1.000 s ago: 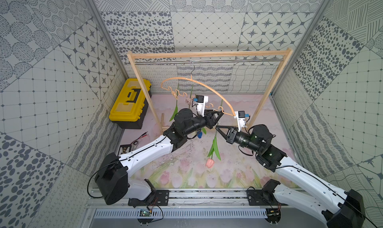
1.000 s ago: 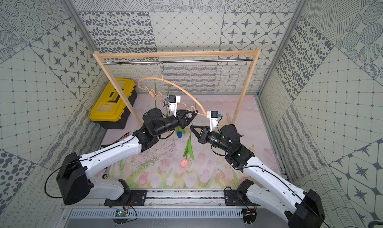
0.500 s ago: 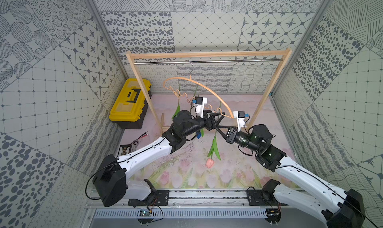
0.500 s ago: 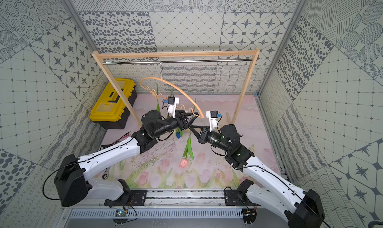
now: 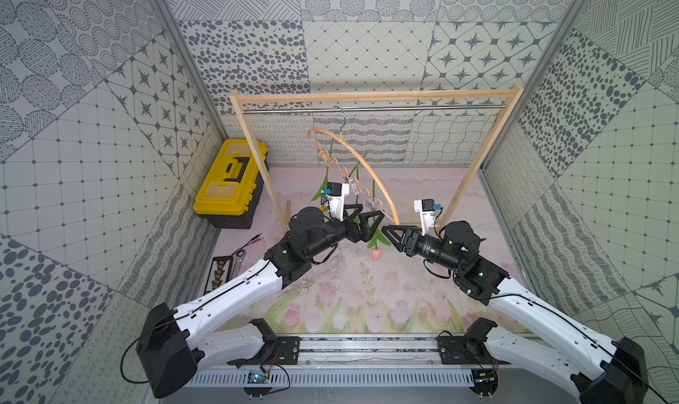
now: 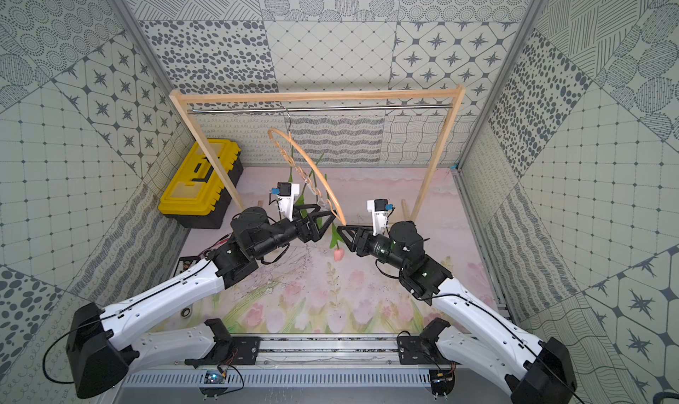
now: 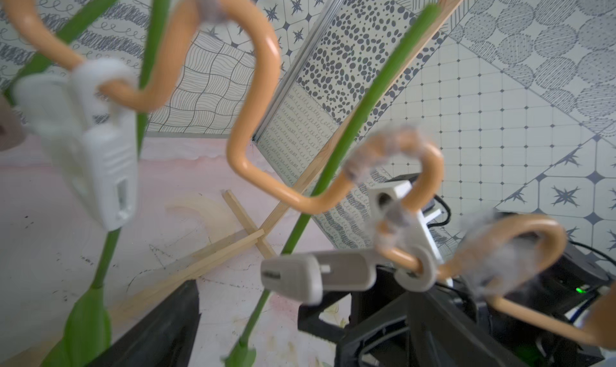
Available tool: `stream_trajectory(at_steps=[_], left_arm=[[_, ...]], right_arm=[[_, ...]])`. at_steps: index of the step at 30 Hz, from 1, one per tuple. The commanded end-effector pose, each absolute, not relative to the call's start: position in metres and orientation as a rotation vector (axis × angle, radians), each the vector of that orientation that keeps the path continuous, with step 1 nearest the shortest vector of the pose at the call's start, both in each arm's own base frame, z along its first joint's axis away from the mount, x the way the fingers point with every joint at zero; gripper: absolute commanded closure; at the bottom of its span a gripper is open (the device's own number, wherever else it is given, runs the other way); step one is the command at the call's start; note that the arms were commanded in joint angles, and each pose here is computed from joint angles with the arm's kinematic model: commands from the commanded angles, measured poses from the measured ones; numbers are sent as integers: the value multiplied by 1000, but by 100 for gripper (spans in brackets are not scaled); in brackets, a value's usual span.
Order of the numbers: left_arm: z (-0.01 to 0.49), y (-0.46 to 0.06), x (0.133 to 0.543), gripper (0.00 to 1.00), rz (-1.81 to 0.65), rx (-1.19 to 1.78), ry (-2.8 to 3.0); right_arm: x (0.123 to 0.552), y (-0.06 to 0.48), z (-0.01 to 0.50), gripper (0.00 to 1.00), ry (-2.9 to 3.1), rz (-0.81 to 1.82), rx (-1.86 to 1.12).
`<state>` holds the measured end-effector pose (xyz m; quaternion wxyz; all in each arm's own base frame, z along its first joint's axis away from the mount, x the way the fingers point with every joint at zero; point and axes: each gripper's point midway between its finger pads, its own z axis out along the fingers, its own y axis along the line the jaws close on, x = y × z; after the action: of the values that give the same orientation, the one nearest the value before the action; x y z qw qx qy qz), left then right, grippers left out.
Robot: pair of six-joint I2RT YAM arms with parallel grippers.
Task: Dry the flowers on a clothes hanger
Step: Clamp the flower onto the hanger.
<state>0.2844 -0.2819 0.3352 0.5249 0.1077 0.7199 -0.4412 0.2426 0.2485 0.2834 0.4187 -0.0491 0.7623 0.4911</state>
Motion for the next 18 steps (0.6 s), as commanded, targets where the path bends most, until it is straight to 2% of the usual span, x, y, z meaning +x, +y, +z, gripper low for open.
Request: stream_trajectory(at_steps=[1, 5, 10, 14, 15, 17, 18], left_arm=[[284, -241, 271, 1, -800, 278, 1909], [267, -211, 254, 1, -677, 273, 1987], [236, -152, 229, 1, -445, 189, 2135], [218, -86, 209, 1, -230, -59, 2176], [216, -70, 204, 1, -187, -130, 2164], [220, -41, 198, 1, -90, -227, 2108], [226, -29, 198, 1, -43, -265, 2064]], right_arm=[[245, 216, 276, 38, 1942, 1093, -59], [241, 174, 274, 35, 1961, 934, 13], [238, 115, 264, 31, 2019, 601, 145], [236, 77, 259, 27, 2010, 386, 247], [235, 71, 261, 22, 1994, 361, 264], [237, 67, 262, 0, 1950, 356, 281], [238, 65, 260, 0, 1933, 357, 296]])
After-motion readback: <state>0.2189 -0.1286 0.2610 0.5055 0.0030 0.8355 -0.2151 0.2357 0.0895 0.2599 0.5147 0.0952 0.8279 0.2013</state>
